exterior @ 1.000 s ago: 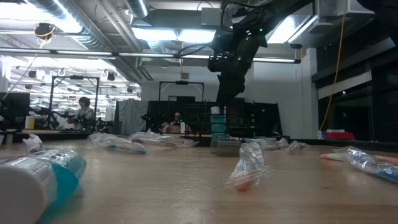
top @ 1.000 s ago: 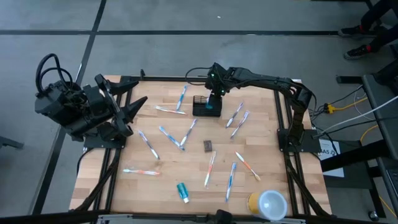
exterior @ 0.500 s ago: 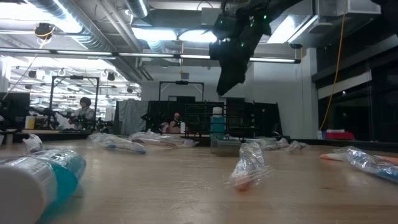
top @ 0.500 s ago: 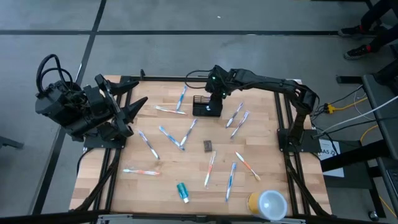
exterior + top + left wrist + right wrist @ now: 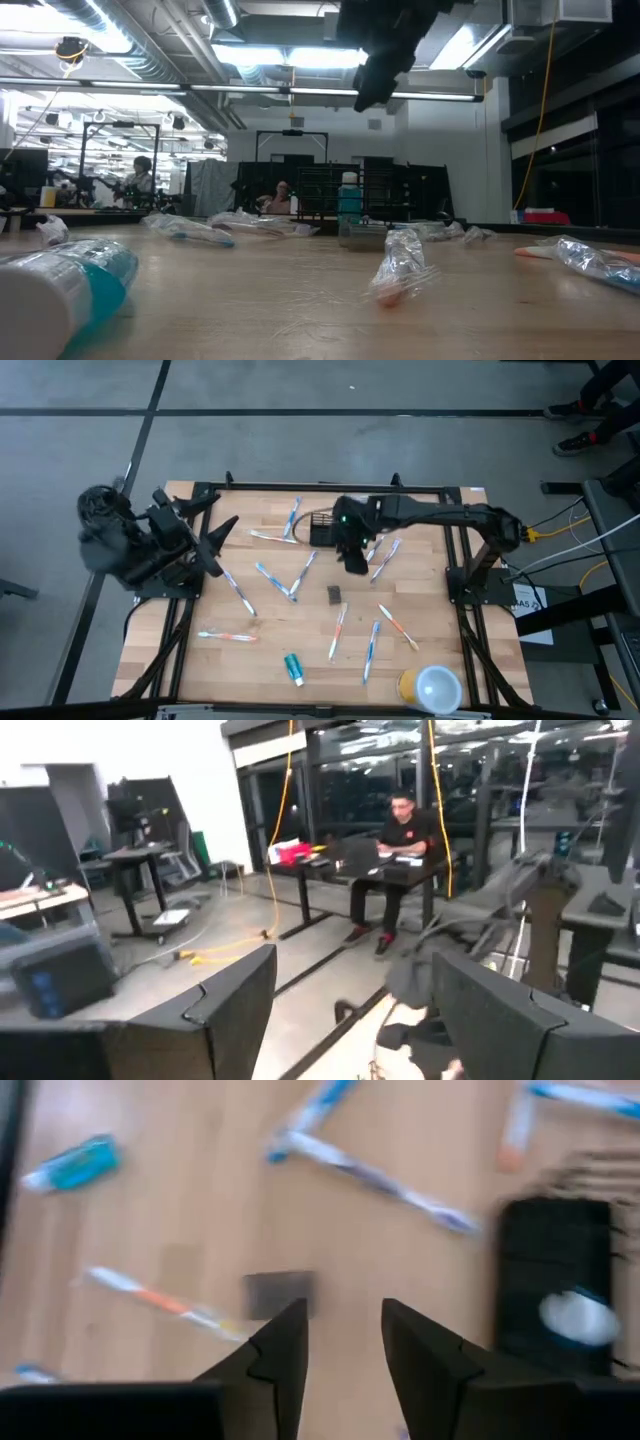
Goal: Pick & Place toothbrushing station
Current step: Put the mouthwash into the middle section of the mesh organizer
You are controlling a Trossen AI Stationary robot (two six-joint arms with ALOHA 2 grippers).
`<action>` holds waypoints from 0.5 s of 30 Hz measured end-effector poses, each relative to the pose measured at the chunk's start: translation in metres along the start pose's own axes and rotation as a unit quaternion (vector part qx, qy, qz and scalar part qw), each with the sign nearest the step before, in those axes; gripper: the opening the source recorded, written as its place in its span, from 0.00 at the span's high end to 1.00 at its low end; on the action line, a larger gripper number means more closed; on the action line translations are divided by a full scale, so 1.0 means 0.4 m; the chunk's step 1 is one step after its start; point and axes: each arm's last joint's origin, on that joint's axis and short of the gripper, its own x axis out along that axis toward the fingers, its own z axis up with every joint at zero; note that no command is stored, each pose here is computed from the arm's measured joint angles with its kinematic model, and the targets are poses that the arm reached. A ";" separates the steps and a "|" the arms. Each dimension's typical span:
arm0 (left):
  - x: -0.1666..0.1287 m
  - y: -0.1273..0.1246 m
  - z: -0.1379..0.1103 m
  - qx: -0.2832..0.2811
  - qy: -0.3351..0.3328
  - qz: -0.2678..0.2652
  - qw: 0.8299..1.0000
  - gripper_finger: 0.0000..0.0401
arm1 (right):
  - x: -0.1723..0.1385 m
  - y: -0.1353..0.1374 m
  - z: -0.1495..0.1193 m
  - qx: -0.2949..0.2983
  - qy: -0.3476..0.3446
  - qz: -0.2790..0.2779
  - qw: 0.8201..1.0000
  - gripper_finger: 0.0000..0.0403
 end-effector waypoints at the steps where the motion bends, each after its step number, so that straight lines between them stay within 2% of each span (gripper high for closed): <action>1: 0.000 0.001 -0.013 -0.010 0.002 0.000 1.000 0.35 | 0.007 0.014 -0.001 -0.006 0.004 0.005 1.000 0.68; 6: 0.000 0.009 -0.065 -0.061 0.019 -0.018 0.998 0.36 | 0.036 0.054 -0.013 -0.016 0.020 0.017 1.000 0.68; 15: 0.011 -0.026 -0.102 -0.085 0.053 -0.039 0.994 0.39 | 0.159 0.093 -0.088 0.075 0.031 0.085 0.993 0.68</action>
